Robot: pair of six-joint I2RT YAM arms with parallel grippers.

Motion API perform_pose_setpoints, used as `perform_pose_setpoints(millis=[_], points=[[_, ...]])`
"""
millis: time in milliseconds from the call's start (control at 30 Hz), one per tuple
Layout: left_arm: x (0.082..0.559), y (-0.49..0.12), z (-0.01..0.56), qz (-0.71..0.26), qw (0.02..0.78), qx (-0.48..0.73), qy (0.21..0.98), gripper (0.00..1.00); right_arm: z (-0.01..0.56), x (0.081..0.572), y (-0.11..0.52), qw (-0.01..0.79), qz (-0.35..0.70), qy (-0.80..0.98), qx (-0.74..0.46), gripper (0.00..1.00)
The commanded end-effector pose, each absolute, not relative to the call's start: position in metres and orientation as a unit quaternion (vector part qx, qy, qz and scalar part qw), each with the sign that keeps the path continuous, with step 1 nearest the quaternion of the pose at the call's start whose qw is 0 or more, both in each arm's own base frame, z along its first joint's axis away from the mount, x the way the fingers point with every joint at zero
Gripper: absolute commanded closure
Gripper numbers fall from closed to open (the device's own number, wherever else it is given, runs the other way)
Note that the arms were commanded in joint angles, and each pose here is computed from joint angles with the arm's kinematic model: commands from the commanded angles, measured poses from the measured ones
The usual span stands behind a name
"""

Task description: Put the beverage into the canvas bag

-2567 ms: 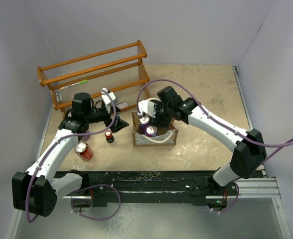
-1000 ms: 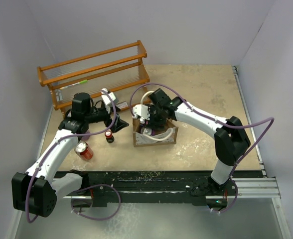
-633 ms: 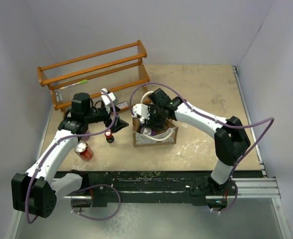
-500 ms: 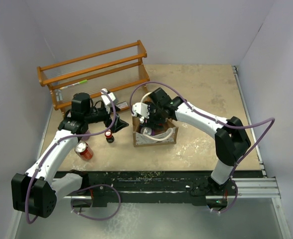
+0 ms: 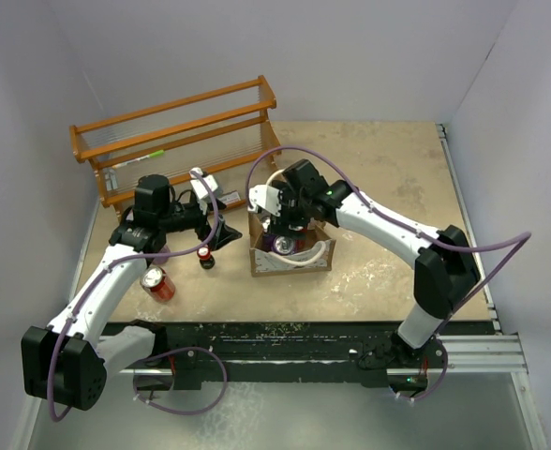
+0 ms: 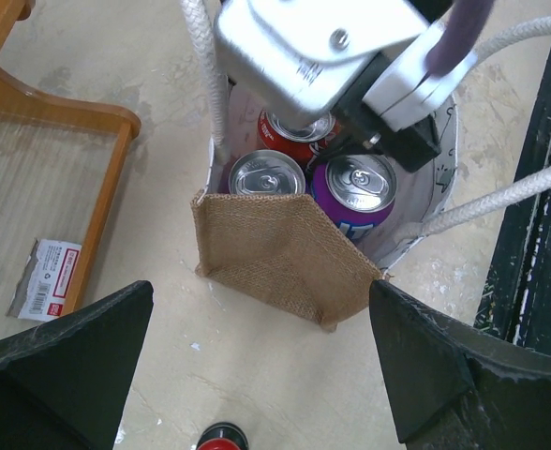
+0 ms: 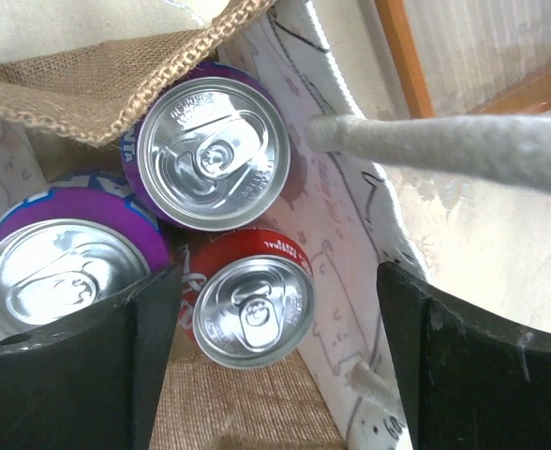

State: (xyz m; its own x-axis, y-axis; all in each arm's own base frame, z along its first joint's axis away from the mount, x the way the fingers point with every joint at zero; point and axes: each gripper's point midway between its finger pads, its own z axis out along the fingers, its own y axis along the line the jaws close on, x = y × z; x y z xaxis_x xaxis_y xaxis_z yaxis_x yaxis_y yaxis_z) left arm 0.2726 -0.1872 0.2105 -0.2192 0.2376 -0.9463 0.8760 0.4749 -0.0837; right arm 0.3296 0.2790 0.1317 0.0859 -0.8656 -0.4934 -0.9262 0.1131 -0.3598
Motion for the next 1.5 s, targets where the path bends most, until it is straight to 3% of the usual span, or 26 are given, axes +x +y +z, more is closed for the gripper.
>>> perform_pose_setpoints(millis=[0,533,1033,1467], points=[[0.272,-0.189,0.224,-0.322,0.508,0.413,0.684,0.0,0.181,0.328,0.29,0.38,0.068,0.653,-0.652,0.16],[0.273,-0.188,0.224,-0.315,0.509,0.419,0.683,0.01,0.181,0.31,0.28,0.371,0.076,0.637,-0.671,0.3],[0.278,-0.183,0.226,-0.293,0.517,0.418,0.687,0.01,0.198,0.3,0.267,0.39,0.065,0.63,-0.668,0.32],[0.308,-0.157,0.271,-0.186,0.548,0.41,0.705,0.01,0.254,0.274,0.24,0.457,0.126,0.645,-0.599,0.31]])
